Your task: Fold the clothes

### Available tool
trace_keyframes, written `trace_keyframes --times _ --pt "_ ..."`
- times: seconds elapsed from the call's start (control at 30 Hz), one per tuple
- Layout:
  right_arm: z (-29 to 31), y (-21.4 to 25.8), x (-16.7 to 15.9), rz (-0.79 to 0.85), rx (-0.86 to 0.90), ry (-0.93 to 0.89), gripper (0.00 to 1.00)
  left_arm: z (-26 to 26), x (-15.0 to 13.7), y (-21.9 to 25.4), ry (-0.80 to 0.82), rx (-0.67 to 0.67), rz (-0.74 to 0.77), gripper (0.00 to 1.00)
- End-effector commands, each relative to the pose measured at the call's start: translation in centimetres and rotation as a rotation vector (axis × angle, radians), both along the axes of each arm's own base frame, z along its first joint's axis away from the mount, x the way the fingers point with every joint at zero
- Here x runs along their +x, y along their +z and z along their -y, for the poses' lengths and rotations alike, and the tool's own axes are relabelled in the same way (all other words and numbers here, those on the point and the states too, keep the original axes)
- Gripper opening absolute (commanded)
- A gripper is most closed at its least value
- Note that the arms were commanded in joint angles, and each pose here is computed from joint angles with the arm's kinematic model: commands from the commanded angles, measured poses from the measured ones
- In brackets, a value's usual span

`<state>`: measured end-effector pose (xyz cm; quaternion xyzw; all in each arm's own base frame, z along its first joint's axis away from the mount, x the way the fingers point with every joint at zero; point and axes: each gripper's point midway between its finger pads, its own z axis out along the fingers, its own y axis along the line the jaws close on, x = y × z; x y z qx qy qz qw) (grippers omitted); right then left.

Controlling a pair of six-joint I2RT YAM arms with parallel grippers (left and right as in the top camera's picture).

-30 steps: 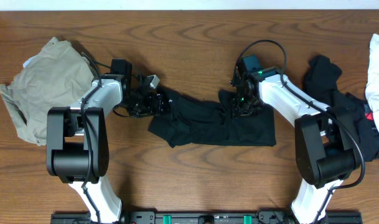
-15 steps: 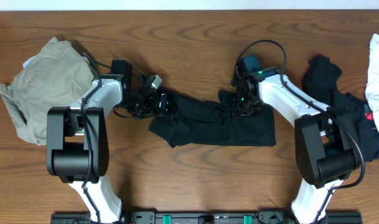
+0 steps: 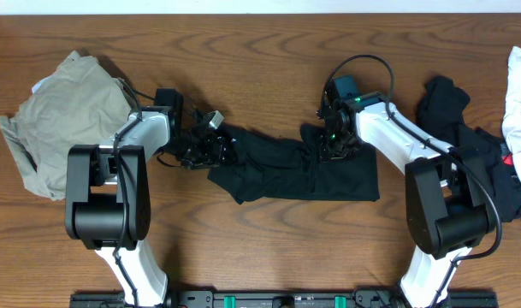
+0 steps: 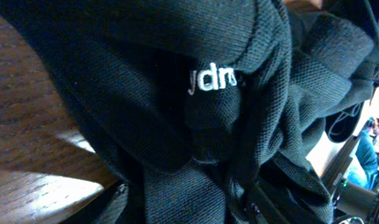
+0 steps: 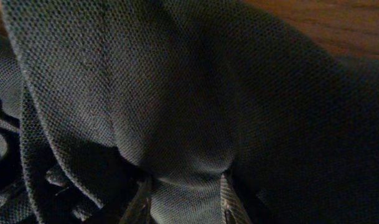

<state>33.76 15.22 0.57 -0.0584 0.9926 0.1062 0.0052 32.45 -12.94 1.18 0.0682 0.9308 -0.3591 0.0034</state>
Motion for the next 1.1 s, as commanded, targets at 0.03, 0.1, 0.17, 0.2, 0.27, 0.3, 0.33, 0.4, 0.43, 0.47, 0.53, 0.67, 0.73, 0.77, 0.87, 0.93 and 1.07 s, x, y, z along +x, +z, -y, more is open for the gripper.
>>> trace_keyframes --times 0.03,0.1,0.17,0.2,0.27,0.3,0.33,0.4,0.43,0.47,0.53,0.67,0.73,0.77,0.87,0.93,1.07 --pt "-0.2 -3.7 -2.3 -0.109 -0.022 0.016 0.35 -0.9 -2.3 -3.2 -0.014 0.088 -0.091 0.59" --pt "-0.2 -3.7 -2.3 -0.109 -0.022 0.016 0.35 -0.9 -2.3 -3.2 -0.014 0.087 -0.091 0.64" --pt "-0.2 -3.7 -2.3 -0.109 -0.022 0.016 0.35 -0.9 -2.3 -3.2 -0.014 0.087 -0.091 0.64" --pt "-0.2 -3.7 -2.3 -0.109 -0.022 0.016 0.35 -0.9 -2.3 -3.2 -0.014 0.087 -0.091 0.53" --pt "-0.2 -3.7 -2.4 -0.112 -0.023 0.016 0.35 -0.9 -2.1 -3.3 -0.014 0.087 -0.084 0.25" --pt "-0.2 -3.7 -2.4 -0.114 -0.024 0.015 0.35 -0.9 -2.1 -3.3 -0.012 0.087 -0.082 0.19" --pt "-0.1 -3.7 -2.5 -0.115 -0.025 0.016 0.35 -0.8 -2.0 -3.3 -0.010 0.087 -0.080 0.11" --pt "-0.1 -3.7 -2.5 -0.116 -0.025 0.016 0.35 -0.8 -1.9 -3.3 0.001 0.088 -0.085 0.06" --pt "-0.1 -3.7 -2.5 -0.118 -0.025 0.016 0.34 -0.9 -1.9 -3.3 0.005 0.088 -0.087 0.06" --pt "-0.1 -3.7 -2.5 -0.118 -0.025 0.016 0.34 -0.9 -1.9 -3.3 0.007 0.088 -0.087 0.06" --pt "-0.1 -3.7 -2.5 -0.117 -0.025 0.016 0.33 -1.1 -1.6 -2.9 0.037 0.090 -0.105 0.06" --pt "-0.2 -3.0 -2.3 -0.113 -0.023 0.015 0.33 -1.9 -1.0 -1.1 0.083 0.096 -0.107 0.06" --pt "-0.2 -2.1 -2.0 -0.101 -0.019 0.014 0.33 -3.0 -0.7 -0.3 0.120 0.144 -0.100 0.06" --pt "-0.3 -1.5 -1.8 -0.091 -0.015 0.014 0.33 -3.8 -0.5 0.1 0.143 0.184 -0.091 0.06" --pt "-0.5 0.2 -1.1 -0.051 -0.001 0.013 0.33 -6.0 -0.1 1.2 0.178 0.282 -0.045 0.06" --pt "-0.6 1.8 -0.5 -0.017 0.011 0.012 0.34 -7.2 0.1 2.0 0.205 0.331 -0.015 0.06" --pt "-0.4 4.9 0.2 0.043 0.031 0.000 0.34 -8.8 0.8 3.8 0.260 0.365 0.043 0.06"
